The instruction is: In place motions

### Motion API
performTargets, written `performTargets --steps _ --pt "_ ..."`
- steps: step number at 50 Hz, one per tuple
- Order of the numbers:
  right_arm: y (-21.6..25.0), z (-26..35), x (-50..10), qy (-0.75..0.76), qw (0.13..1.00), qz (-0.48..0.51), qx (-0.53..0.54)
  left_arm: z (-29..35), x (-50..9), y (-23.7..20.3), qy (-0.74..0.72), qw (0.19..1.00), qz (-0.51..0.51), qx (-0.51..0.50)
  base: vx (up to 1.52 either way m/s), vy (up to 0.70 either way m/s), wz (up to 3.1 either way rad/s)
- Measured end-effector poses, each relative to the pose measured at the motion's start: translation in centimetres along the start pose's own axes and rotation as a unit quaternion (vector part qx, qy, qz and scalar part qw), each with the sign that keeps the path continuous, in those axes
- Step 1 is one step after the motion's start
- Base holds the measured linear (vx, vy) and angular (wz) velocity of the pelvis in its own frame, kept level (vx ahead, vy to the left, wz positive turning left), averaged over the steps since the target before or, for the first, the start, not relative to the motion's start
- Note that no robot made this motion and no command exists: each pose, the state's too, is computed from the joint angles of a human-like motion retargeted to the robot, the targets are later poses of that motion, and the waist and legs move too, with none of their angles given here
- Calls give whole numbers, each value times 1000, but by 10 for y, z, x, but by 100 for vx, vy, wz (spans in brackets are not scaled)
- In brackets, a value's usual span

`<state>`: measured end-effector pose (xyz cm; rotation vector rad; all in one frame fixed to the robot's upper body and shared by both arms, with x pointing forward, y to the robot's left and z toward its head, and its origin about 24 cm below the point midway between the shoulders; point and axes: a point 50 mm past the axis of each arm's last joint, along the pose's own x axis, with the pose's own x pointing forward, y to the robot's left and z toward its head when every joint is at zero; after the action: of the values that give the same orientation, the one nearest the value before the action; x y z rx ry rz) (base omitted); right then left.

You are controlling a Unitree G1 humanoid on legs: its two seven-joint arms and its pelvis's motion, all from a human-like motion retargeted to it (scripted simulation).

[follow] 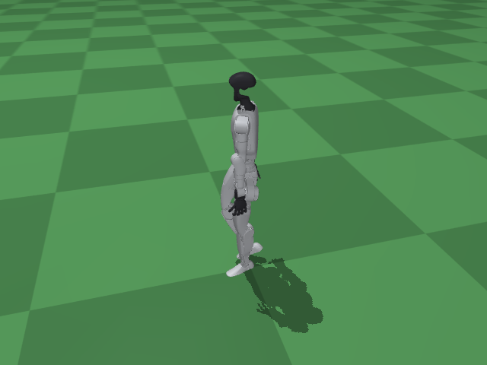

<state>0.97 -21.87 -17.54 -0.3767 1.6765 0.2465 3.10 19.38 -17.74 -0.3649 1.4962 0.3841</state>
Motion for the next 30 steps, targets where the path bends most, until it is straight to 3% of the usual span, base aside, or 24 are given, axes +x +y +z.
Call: performTargets --steps 5,10,15,20,25,30 --pt "4 -47 0 89 996 2 13 66 -8 -11 -82 993 -35 72 -5 4 -9" --pt "12 -81 -5 155 988 9 25 87 -12 -20 -145 983 -25 107 4 -2 -11" --pt "12 -81 -5 159 987 7 0 56 -5 -18 -120 990 -29 64 9 -2 -16" --pt "10 -45 -1 98 995 3 -26 -4 2 -1 -46 999 19 -12 -2 -4 20" --pt "-6 53 -9 -58 997 1 -45 -15 1 8 -45 987 92 -128 -43 -7 46" --pt "-20 110 -27 -170 979 -36 -109 -66 -3 22 66 983 73 -157 3 -2 -19"
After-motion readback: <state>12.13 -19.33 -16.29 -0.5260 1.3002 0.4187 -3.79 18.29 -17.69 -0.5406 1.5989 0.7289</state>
